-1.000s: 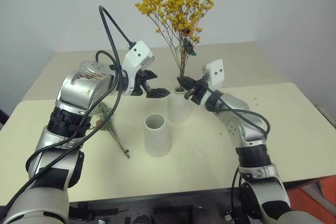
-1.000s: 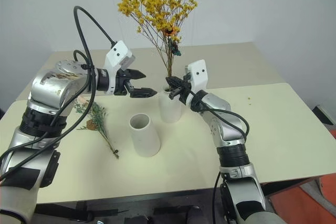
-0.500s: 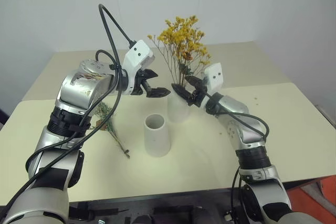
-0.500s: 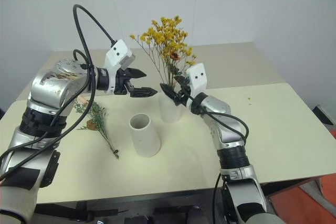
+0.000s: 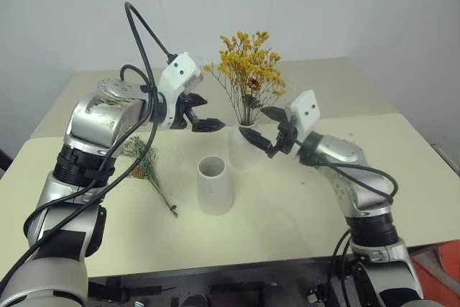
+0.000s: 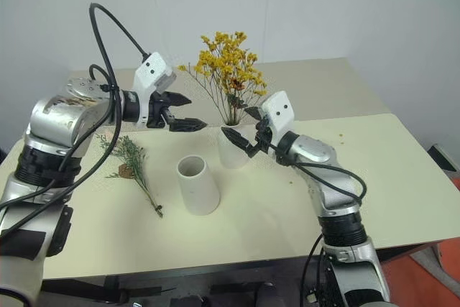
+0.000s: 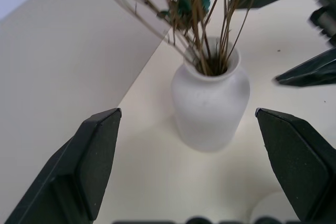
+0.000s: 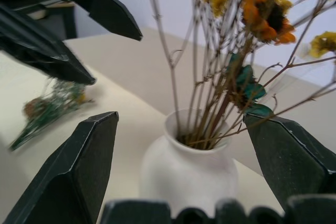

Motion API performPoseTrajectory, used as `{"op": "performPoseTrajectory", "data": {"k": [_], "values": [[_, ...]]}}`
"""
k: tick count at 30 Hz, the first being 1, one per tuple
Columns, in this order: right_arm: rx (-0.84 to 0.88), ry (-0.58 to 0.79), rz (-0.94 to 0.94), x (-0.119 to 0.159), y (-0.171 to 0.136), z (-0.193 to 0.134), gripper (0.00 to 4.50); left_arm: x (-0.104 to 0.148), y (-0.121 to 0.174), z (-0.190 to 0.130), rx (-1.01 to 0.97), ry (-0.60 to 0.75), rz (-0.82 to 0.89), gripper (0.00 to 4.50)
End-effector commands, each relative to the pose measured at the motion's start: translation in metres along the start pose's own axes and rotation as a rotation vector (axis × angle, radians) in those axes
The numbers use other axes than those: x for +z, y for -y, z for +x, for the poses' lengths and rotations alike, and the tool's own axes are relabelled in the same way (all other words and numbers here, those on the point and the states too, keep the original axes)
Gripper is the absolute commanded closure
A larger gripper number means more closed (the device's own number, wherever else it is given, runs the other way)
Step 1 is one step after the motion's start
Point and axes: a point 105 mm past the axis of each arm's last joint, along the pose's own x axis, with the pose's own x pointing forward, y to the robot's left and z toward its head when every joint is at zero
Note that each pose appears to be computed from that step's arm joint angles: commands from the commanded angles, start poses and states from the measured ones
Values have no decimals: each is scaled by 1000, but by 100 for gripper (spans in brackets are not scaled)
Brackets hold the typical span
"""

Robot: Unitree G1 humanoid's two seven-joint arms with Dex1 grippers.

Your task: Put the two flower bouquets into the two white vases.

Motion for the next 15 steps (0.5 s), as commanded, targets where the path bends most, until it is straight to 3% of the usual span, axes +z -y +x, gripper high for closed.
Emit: {"op": "performPoseTrajectory", "data": {"k": [1,10,15], "values": [[61,-38,18,11,-2,-16,3,8,-4,-21,25,-2,-3,0],[192,-187,13,20,-3,-59,3,-21,3,-51,13,-180,-58,0],[294,-199,-63,36,-9,-75,3,-34,15,-66,-7,-290,-88,0]]}}
